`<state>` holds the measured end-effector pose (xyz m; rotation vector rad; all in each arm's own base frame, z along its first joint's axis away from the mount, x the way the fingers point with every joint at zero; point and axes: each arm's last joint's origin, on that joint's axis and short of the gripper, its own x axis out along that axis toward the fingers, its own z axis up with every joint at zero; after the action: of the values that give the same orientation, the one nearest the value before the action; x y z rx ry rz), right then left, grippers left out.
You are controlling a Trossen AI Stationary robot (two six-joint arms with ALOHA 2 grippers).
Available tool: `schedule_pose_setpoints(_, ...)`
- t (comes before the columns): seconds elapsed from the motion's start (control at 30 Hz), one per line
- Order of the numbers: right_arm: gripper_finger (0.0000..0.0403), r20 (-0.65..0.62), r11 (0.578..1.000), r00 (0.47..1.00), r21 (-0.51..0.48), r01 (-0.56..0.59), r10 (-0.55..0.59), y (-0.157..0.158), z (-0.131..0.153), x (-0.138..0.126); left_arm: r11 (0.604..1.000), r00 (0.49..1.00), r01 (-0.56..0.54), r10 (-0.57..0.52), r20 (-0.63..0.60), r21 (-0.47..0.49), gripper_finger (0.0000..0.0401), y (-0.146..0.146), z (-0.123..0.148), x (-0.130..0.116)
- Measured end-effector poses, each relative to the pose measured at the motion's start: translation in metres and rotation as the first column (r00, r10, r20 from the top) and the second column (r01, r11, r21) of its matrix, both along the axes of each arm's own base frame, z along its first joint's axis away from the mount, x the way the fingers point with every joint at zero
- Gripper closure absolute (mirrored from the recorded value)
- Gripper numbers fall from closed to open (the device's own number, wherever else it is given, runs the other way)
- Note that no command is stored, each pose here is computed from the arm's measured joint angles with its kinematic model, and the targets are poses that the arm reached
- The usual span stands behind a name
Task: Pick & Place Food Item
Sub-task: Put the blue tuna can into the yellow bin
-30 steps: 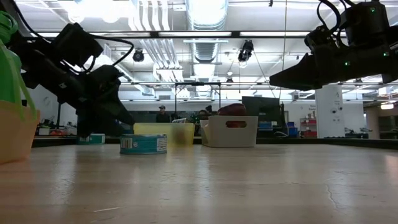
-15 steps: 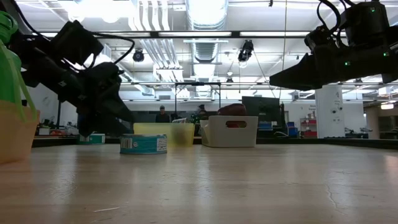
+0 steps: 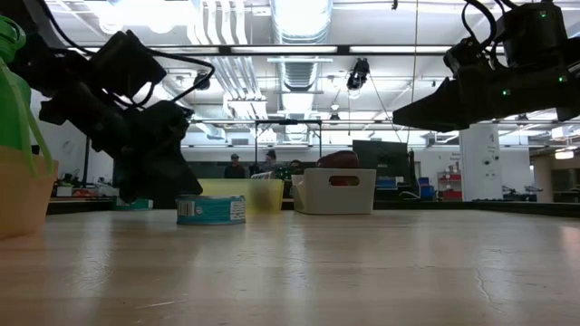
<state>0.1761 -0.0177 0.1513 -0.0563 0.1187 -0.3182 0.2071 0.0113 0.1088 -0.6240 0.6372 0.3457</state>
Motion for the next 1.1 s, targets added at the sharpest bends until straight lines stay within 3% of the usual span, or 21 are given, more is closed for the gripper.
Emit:
schedule_pose_setpoints(0.23, 0.0097, 0.0, 1.0, 1.0, 0.0, 0.0, 0.0, 0.0, 0.0, 0.0, 0.997, 0.998, -0.064, 0.062, -0.031, -0.042, 0.0175, 0.001, -0.001, -0.003)
schedule_pose_setpoints(0.5, 0.0097, 0.0, 1.0, 1.0, 0.0, -0.001, 0.001, 0.0, 0.0, 0.0, 0.996, 0.995, -0.083, 0.081, -0.058, -0.028, 0.0175, 0.001, 0.0, -0.007)
schedule_pose_setpoints(0.8, 0.0097, 0.0, 1.0, 1.0, 0.0, 0.0, 0.0, 0.0, 0.0, 0.0, 0.999, 0.999, -0.032, 0.033, 0.024, -0.024, 0.0175, 0.0, 0.016, -0.01)
schedule_pose_setpoints(1.1, 0.0097, 0.0, 1.0, 1.0, 0.0, -0.001, 0.001, 0.0, 0.0, 0.0, 0.999, 0.998, -0.048, 0.048, -0.037, -0.013, 0.0175, 0.0, 0.013, -0.017)
